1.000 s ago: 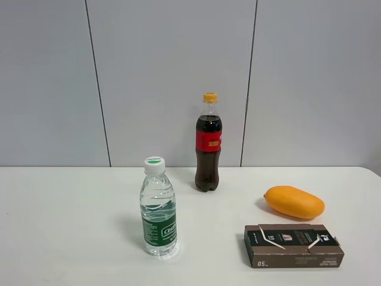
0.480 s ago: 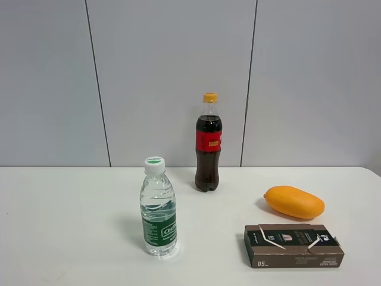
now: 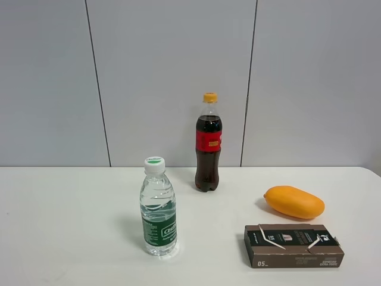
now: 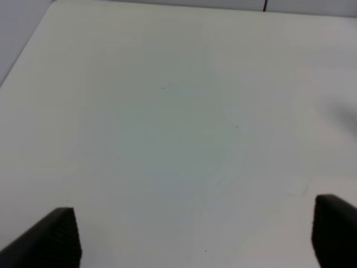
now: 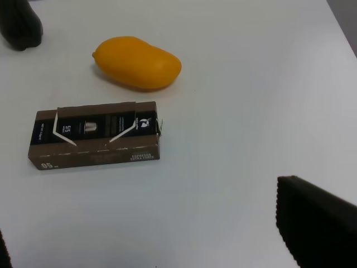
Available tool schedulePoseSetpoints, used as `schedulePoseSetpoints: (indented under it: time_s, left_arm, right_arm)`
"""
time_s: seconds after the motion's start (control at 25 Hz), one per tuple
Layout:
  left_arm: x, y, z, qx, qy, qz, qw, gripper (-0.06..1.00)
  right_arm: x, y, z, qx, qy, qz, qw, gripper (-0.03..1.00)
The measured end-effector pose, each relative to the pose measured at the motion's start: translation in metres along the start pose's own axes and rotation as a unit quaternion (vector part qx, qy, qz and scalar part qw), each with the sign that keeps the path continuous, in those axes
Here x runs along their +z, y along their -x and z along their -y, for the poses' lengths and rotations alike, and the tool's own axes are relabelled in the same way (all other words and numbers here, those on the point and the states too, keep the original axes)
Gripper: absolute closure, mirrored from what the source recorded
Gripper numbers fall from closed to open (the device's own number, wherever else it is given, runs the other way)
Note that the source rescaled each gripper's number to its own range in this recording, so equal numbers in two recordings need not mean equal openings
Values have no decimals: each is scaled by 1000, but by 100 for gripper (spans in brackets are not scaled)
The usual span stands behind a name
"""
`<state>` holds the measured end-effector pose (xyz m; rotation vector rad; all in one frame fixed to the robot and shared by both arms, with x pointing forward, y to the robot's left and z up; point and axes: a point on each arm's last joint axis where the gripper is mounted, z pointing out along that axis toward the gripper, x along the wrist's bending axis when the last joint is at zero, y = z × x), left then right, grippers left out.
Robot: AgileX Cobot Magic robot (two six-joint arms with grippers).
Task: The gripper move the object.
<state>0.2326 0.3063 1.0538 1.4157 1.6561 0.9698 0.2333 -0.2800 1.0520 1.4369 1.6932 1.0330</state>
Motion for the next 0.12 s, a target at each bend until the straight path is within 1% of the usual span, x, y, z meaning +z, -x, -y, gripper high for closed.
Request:
schedulePoseSetpoints:
  time_s: [0.12]
  left_arm:
    - [0,0,0,0,0,0,1000,46]
  right_arm:
    - [0,0,0,0,0,0,1000,-3]
